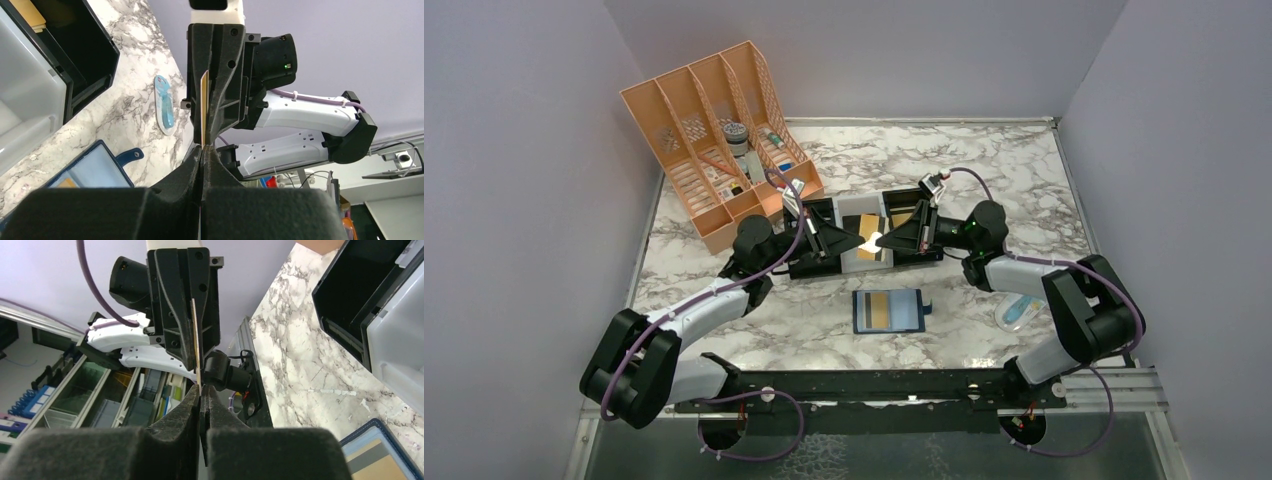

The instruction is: Take the credit cards out of the card holder

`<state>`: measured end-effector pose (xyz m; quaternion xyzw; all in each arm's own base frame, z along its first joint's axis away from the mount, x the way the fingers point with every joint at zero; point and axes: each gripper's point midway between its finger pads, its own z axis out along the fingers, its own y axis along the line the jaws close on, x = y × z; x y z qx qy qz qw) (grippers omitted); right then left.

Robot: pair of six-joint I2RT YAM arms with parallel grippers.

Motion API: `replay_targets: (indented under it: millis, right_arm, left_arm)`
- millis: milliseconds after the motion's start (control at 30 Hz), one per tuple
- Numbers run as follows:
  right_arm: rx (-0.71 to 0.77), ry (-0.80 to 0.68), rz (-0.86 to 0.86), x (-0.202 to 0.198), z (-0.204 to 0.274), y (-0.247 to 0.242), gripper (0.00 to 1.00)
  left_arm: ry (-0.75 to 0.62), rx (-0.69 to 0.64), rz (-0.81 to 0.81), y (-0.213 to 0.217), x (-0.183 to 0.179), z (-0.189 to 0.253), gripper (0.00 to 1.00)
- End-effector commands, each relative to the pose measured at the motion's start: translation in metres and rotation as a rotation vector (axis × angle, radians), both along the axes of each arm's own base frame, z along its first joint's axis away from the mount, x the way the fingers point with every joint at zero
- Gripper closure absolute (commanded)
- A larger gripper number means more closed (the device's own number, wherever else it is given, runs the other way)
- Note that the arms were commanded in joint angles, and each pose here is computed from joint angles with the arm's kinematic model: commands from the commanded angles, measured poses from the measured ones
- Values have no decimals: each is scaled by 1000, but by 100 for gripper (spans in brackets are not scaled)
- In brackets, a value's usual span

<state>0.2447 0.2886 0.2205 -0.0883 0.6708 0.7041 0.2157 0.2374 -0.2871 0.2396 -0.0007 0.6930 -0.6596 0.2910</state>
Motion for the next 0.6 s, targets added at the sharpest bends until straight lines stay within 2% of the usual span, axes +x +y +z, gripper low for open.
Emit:
replay_targets:
  millis: [0,133,200,367,467,567]
  right_arm:
    - [21,-90,12,-6,15,0,99]
    - [-12,-123,-37,0,16,-3,99]
    - [-64,-139,-81,6,13,-6,99]
    - [-332,-225,-299,41,-10,-27,99]
    - [-544,-279,-458,65,-25,-56,99]
    - [-688,-346,-557,78,-29,-80,99]
  left_arm:
    - [-49,-19,-31,-1,-8,6,99]
    - [-52,-8,-25,0,-8,2,68]
    - [-49,19,-4,2,-5,-5,47]
    - [1,95,63,11,0,-31,4]
    - [8,149,93,15,4,-40,1]
    - [24,216,121,20,7,-53,1]
